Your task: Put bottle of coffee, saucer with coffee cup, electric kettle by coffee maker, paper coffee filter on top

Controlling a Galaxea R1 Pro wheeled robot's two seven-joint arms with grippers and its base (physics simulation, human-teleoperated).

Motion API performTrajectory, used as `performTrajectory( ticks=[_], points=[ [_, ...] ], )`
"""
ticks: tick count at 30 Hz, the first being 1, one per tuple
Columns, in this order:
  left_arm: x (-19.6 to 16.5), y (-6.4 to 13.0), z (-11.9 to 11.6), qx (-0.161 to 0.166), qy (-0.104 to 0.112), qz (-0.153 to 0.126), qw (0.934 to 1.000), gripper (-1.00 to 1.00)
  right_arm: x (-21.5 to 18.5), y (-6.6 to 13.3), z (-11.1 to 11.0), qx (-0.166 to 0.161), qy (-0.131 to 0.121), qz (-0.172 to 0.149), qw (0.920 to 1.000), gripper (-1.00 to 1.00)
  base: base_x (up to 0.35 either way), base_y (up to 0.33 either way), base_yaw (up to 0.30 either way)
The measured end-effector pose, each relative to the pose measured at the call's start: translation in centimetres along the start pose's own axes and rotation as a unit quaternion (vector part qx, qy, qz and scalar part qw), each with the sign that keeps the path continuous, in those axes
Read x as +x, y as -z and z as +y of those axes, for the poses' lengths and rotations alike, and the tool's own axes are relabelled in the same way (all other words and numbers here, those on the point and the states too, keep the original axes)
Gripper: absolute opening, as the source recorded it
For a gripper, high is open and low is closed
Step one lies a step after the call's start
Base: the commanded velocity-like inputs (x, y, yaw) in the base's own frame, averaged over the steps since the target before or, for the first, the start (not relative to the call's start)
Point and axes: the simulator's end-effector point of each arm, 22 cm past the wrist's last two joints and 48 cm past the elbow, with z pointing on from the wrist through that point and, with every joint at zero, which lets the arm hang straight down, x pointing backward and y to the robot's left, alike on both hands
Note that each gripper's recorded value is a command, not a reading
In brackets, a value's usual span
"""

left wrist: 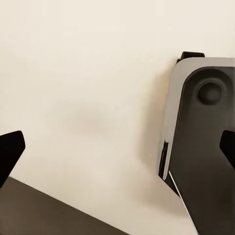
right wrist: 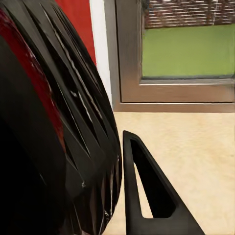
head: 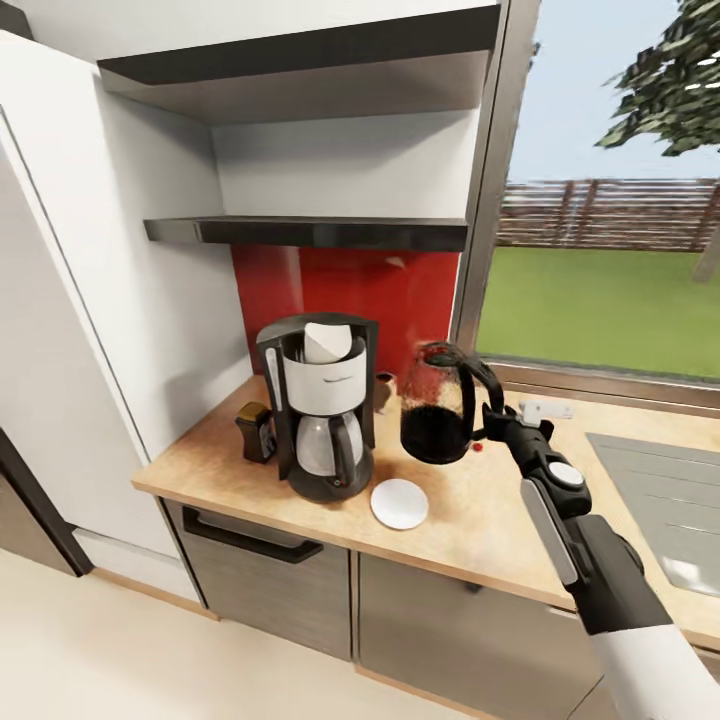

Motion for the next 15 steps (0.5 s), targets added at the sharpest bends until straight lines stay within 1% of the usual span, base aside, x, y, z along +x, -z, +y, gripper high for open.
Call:
performTrajectory(
  ticks=[3,6,13,15],
  points=[
    [0.0,0.0,0.0,0.000,0.000,0.000,1.0000,1.00,2.1,-0.9,-1.2,0.014,-0.010,-0.018,0.9997,-1.00,0.000,0.010,0.000],
    [0.0,0.0,0.0,0.000,0.000,0.000,1.0000,1.00,3.2,-1.3,-1.6,0.020,-0.015,-0.024,0.9994,-1.00,0.000,0.002,0.000],
    [0.0,0.0,0.0,0.000,0.000,0.000,1.0000,1.00,3.5,-1.3,-1.8,0.022,-0.015,-0.026,0.9993,-1.00,0.000,0.000,0.000],
    [0.0,0.0,0.0,0.000,0.000,0.000,1.0000,1.00,3.5,-1.3,-1.5,0.021,-0.018,-0.025,0.9993,-1.00,0.000,0.000,0.000]
  ],
)
